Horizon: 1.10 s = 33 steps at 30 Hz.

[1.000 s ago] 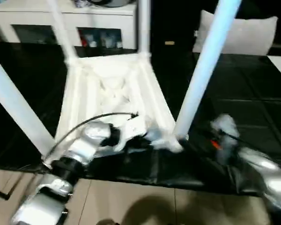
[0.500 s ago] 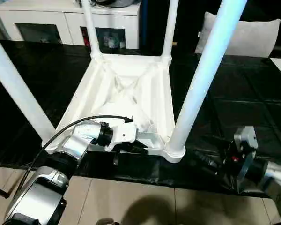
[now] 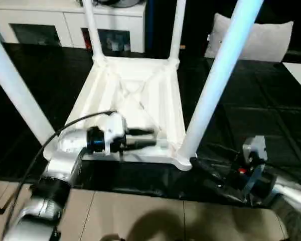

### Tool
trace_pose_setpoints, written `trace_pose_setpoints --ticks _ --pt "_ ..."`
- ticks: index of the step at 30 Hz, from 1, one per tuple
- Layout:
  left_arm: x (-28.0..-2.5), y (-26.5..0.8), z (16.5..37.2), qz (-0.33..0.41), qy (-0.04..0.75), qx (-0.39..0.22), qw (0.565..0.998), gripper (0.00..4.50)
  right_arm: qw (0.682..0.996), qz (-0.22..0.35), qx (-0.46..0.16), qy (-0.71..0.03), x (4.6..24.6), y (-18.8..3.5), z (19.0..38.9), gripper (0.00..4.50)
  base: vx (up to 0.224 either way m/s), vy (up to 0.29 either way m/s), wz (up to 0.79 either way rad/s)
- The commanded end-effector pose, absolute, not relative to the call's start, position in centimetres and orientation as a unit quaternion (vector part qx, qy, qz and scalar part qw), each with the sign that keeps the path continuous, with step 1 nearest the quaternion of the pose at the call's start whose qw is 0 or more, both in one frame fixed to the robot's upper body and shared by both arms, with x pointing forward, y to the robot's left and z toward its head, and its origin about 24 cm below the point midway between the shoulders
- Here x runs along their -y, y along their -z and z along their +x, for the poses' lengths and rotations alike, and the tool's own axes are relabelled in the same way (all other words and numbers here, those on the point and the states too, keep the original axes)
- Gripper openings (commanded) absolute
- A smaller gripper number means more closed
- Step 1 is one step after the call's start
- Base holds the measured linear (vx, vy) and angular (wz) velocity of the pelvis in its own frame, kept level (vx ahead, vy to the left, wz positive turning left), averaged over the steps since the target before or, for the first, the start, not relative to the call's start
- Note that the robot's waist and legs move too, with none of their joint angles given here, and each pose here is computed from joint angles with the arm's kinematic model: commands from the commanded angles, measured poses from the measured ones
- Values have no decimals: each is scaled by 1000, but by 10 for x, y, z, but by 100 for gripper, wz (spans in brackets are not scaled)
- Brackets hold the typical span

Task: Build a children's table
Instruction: Rotate leg to tighten, then flip table

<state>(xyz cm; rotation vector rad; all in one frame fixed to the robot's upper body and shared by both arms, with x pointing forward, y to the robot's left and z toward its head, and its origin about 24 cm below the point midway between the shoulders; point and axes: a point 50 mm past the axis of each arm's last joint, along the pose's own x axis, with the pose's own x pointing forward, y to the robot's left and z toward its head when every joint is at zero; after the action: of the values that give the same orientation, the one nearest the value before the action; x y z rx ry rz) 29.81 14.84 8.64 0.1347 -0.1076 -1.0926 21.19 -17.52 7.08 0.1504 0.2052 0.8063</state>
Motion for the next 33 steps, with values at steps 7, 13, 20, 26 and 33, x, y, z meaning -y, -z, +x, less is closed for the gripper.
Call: trace_pose_setpoints --ticks 7,13,20,26,33 --pt "-162 -68 244 -10 311 9 950 174 919 56 -110 -374 148 -63 201 450 0 0 0" --pt "-170 -62 222 -12 284 -21 959 202 905 50 -105 -408 134 -60 196 450 0 0 0" --pt "-169 -63 212 0 268 -60 962 254 906 61 -110 -404 136 -56 194 450 0 0 0" --pt "-170 -60 216 2 242 -60 969 254 905 78 -103 -406 132 -59 193 450 -3 8 1" --pt "-168 -58 211 -4 230 -78 970 254 897 67 -99 -426 132 -60 198 450 0 0 0"
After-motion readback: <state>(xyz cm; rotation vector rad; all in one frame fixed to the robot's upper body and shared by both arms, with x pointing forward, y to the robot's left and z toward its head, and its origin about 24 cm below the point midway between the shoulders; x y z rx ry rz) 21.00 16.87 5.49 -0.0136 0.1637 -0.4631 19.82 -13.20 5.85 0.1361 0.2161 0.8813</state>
